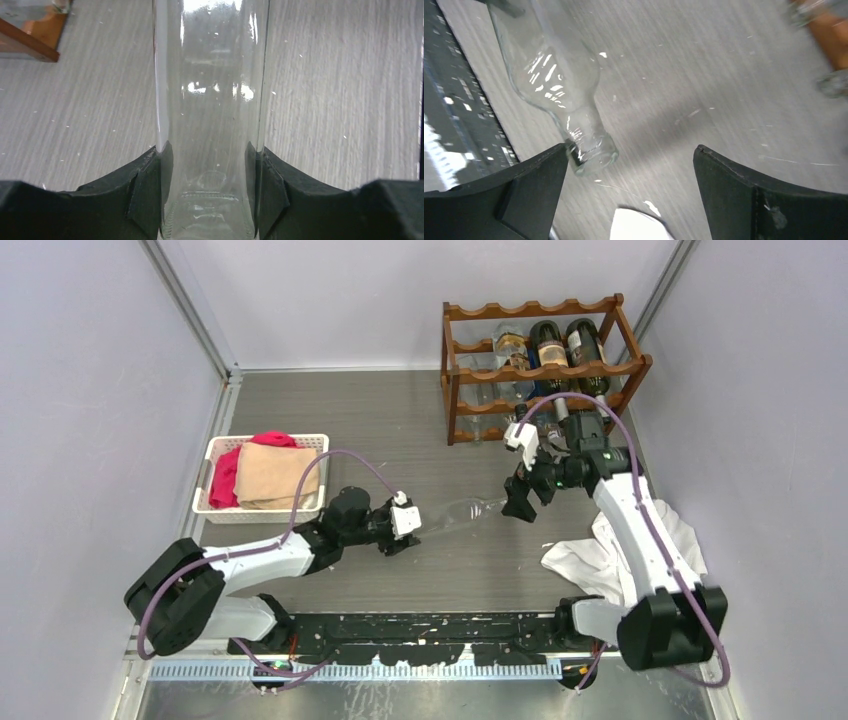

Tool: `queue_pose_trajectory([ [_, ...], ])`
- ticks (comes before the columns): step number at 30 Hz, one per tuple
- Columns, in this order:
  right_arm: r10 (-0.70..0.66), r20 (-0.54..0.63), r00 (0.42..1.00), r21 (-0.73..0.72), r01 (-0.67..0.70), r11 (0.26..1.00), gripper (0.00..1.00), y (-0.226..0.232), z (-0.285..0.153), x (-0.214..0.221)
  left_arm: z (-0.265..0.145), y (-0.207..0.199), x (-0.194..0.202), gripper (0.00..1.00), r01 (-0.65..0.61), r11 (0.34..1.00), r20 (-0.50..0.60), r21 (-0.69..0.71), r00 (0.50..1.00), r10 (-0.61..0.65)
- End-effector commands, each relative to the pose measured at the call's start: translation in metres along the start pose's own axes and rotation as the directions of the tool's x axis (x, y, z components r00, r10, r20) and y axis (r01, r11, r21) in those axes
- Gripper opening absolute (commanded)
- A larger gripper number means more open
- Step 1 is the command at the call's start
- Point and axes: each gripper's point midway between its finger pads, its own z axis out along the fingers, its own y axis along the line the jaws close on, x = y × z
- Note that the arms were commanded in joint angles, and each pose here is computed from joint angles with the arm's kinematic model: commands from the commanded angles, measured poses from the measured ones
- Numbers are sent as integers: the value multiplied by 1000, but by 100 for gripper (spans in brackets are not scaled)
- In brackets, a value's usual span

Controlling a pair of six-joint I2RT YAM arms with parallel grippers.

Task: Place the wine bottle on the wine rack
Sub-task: Pick up the wine bottle from the center of the board.

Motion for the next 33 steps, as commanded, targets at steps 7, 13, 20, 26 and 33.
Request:
queue_pose_trajectory([
  [7, -551, 164, 818, -202, 575, 793, 100, 55, -13, -1, -7, -13, -32, 0, -13, 986, -25, 167, 1000, 17],
  [13, -614, 108, 782, -279, 616, 736, 100, 56, 42, 26, -6, -19, -31, 0, -15, 980, -26, 198, 999, 20],
  [20, -634, 111, 765, -206, 642, 738, 98, 56, 59, 24, -5, -22, -32, 0, -2, 978, -10, 208, 1000, 4],
  [26, -613, 166, 773, -205, 635, 745, 92, 64, 63, 20, -4, -24, -34, 0, 5, 977, 3, 214, 1000, -6],
  [33, -556, 228, 799, -243, 600, 763, 87, 79, 60, 11, -5, -23, -38, 0, 2, 977, 15, 212, 1000, -5],
])
